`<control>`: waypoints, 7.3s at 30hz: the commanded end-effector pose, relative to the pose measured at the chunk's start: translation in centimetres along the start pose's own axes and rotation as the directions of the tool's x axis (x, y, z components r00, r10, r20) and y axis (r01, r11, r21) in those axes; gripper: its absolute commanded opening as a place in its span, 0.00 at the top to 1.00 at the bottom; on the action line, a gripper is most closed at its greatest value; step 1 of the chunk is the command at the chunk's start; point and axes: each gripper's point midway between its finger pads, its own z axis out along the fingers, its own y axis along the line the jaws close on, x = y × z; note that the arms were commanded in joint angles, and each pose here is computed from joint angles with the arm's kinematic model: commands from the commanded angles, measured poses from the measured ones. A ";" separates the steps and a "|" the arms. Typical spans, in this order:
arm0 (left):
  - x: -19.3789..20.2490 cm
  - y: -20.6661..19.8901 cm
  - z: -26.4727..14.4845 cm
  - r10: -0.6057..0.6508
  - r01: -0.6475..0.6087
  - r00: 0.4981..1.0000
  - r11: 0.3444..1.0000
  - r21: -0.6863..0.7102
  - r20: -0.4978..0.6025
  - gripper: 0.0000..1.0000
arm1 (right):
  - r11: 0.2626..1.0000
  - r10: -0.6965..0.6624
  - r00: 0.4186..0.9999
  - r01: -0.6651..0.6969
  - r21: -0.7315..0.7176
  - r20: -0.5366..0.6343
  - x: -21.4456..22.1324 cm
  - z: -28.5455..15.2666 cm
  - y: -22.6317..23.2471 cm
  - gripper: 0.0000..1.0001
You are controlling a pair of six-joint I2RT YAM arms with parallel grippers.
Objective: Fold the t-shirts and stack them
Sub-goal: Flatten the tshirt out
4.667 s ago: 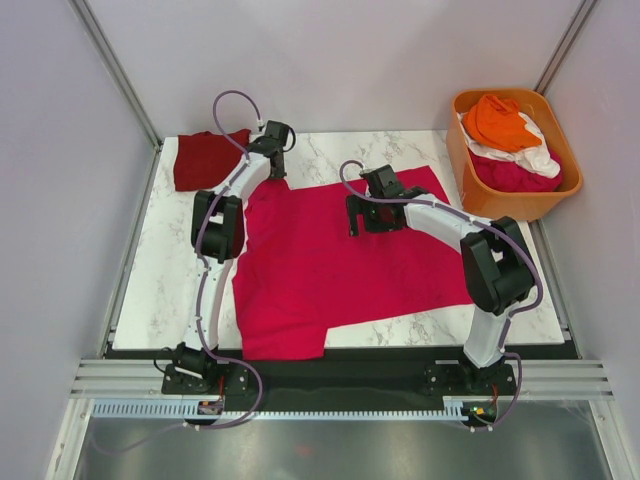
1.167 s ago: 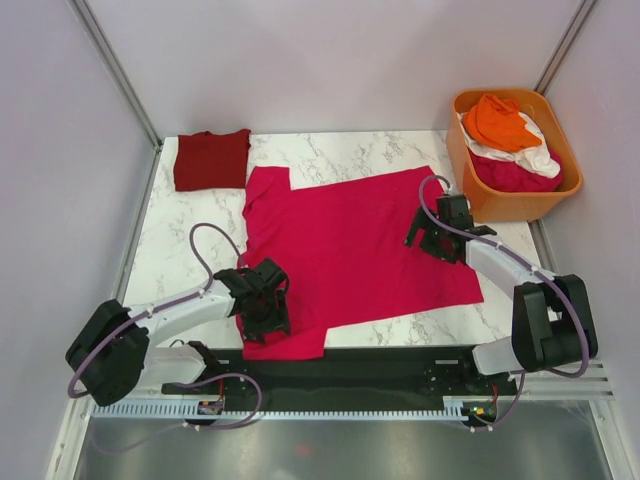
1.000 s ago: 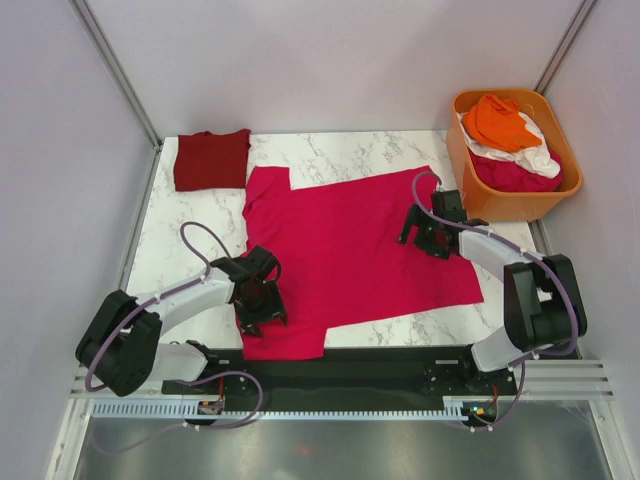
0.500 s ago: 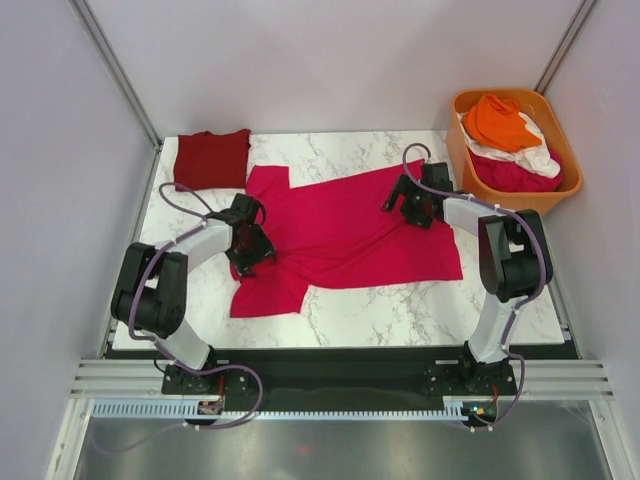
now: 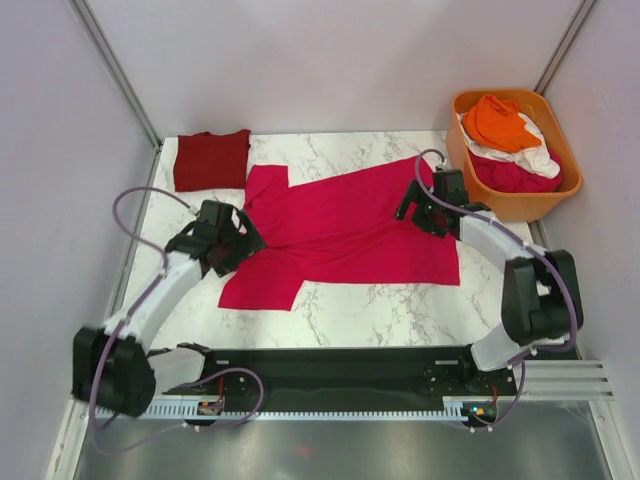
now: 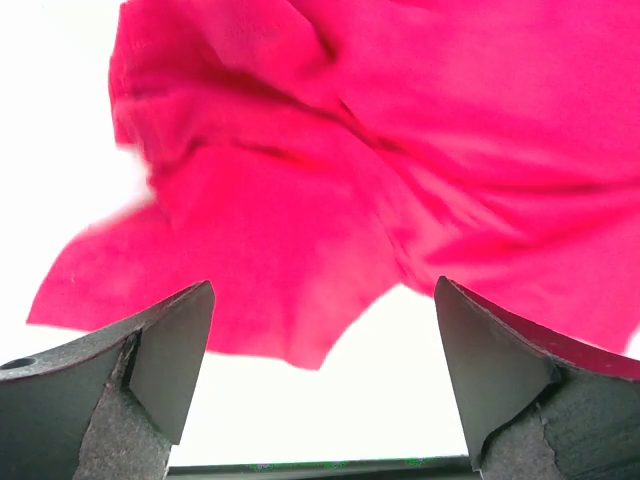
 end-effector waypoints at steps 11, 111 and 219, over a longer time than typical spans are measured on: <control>9.2 8.9 -0.7 -0.023 0.015 0.994 0.997 -0.072 -0.111 0.00 | 0.999 -0.037 0.999 0.037 -0.002 -0.004 3.9 -4.7 -1.9 0.02; 1.9 9.4 -2.7 -0.231 0.225 0.973 0.949 -0.219 -0.001 0.00 | 0.959 0.001 1.000 -0.007 -0.282 -0.022 2.0 -6.0 0.4 0.02; -4.3 -12.4 -24.8 0.089 -0.334 0.939 0.455 0.825 0.331 0.00 | 0.988 0.015 0.996 -0.002 -0.154 0.084 0.8 -7.9 -1.5 0.02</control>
